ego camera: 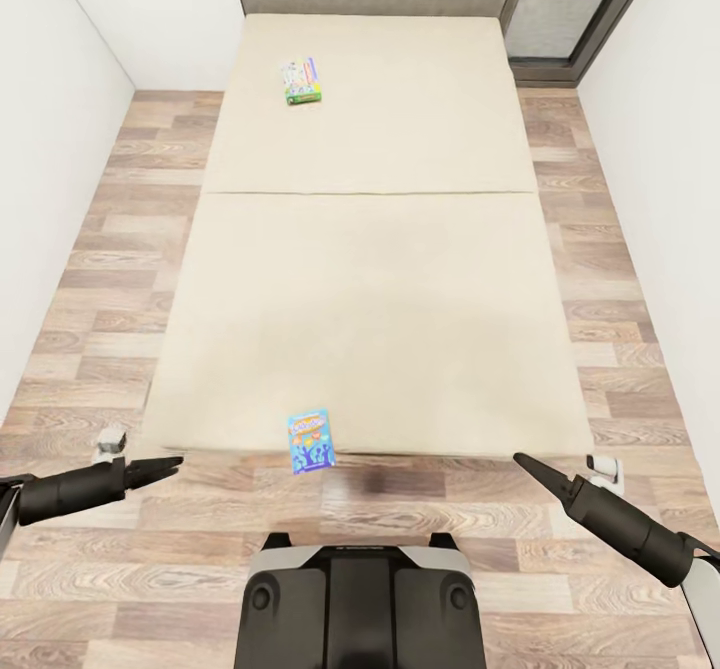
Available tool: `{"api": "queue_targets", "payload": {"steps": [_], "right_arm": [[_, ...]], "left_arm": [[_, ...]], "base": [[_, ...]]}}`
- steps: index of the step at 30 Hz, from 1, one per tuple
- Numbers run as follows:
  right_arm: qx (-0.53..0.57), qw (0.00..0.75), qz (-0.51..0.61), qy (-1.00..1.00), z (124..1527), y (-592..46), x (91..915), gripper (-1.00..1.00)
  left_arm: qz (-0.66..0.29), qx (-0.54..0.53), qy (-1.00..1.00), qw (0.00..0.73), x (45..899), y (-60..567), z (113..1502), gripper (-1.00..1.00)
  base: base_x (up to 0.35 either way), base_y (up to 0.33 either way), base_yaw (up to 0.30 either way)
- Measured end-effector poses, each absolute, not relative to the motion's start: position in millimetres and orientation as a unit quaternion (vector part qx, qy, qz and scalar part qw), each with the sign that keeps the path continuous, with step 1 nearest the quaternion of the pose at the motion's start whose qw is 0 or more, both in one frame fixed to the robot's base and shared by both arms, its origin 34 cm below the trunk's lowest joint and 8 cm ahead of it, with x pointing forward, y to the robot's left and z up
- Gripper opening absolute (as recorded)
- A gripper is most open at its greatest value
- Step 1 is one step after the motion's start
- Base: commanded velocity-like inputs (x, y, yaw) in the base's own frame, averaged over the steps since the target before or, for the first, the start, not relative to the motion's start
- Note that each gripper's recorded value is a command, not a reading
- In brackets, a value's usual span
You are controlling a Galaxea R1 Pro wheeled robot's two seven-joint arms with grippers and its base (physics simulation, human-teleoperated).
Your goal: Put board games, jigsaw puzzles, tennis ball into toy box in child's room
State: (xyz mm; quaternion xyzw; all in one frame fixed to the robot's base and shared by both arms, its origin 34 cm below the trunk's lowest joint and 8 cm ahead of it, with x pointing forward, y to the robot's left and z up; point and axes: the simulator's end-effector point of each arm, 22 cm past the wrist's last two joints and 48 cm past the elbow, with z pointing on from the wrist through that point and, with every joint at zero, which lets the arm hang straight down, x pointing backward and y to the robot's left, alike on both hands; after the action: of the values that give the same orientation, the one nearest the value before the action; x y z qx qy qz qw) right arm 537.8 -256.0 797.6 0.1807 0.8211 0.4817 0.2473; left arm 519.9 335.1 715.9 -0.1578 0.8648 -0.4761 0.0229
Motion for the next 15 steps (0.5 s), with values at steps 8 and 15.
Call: {"api": "queue_targets", "payload": {"steps": [8,15], "right_arm": [[0.177,0.253,0.483,0.820,802.8,-255.6,540.5,1.00],[0.186,0.244,0.479,0.822,795.0,-256.7,534.6,1.00]], "left_arm": [[-0.494,-0.166,0.852,0.043,518.4,342.9,733.8,1.00],[-0.492,-0.167,0.853,0.053,521.4,347.5,739.3,1.00]], "base": [[0.000,0.000,0.015],[0.000,0.000,0.064]]}}
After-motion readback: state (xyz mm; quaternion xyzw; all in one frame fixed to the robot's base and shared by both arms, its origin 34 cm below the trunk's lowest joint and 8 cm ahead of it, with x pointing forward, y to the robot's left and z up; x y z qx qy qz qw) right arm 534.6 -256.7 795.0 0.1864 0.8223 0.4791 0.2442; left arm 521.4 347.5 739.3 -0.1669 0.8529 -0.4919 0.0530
